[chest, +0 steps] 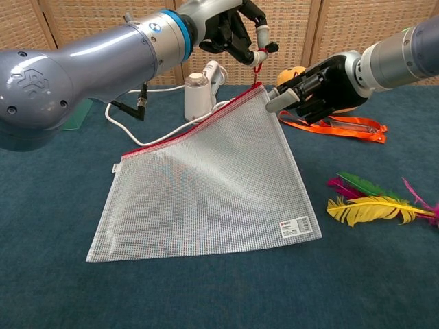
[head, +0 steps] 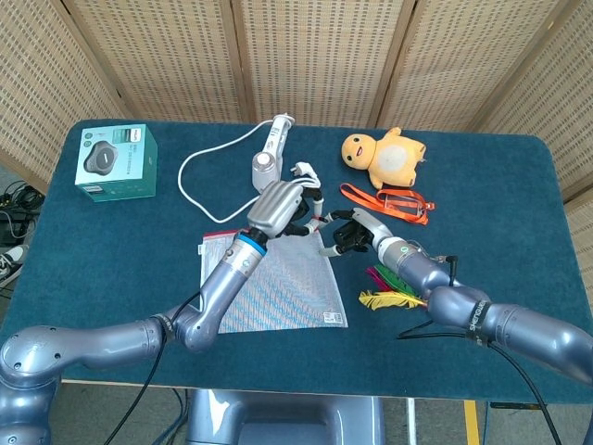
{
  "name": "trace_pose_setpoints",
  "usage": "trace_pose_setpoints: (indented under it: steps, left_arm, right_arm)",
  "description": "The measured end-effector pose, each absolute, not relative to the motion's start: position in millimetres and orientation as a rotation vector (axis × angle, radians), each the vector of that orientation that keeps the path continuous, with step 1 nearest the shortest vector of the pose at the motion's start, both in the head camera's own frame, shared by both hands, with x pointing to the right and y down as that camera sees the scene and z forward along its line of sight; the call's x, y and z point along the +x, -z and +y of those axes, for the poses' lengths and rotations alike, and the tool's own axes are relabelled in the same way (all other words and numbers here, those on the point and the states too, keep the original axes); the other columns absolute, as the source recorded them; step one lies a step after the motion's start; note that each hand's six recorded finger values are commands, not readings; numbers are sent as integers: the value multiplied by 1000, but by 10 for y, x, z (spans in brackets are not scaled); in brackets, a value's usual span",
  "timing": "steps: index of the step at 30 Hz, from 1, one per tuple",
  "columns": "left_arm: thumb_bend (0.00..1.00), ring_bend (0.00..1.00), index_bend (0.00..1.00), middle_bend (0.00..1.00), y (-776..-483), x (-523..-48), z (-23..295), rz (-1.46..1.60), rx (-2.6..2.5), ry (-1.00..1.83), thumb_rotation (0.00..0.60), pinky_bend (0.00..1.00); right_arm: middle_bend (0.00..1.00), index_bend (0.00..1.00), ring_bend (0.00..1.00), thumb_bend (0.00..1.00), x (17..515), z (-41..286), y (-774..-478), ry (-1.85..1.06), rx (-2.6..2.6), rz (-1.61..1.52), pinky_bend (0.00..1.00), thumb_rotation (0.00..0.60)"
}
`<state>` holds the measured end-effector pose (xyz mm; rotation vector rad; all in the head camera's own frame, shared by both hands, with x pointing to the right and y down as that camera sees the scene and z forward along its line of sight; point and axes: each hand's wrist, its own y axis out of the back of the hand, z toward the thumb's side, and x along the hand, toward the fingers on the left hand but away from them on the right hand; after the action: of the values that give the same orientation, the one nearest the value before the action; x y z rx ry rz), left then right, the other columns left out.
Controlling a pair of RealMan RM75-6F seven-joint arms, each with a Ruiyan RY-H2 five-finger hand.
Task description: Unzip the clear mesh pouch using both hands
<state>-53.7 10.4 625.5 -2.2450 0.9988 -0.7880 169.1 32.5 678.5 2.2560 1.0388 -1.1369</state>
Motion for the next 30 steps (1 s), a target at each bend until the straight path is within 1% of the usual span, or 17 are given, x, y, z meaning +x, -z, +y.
trace_pose_setpoints:
  steps: [4,9,13,16,19,22,30]
  left_arm:
    - [963,958,969,1000,-6270,-513,121,998,-2248,786,600,1000]
    - [965,958,969,1000,-6274,-512,124,1021,-2262,779,600,1000]
    - [964,958,969,1000,-6275,-534,116,1047,-2276,768,600,1000]
    - [964,958,969,1000,-6287,-544,118,1056,-2299,769,600,1000]
    - [964,958,969,1000,-6298,-554,118,1056,-2303,773,600,1000]
    - [963,958,969,1000,-6306,-559,120,1056,-2303,776,600,1000]
    - [963,958,969,1000,-6350,-611,105,1075,-2318,790,600,1000]
  right_arm:
    - [916,449,978,286,1634,321,-6799,1126,2255,1044,1000,600]
    - [920,506,979,353,1605,292,-6809,1113,2241,1077,1000,600]
    - [929,572,983,481,1606,292,-6820,1104,2221,1097,1000,600]
    - [940,640,988,584,1589,323,-6829,1103,2223,1091,1000,600]
    - [951,701,995,666,1572,337,-6826,1096,2227,1090,1000,600]
    - [957,740,998,703,1564,336,-6818,1087,2228,1095,1000,600]
    - [964,763,1000,735,1621,336,-6792,1051,2205,1125,1000,600]
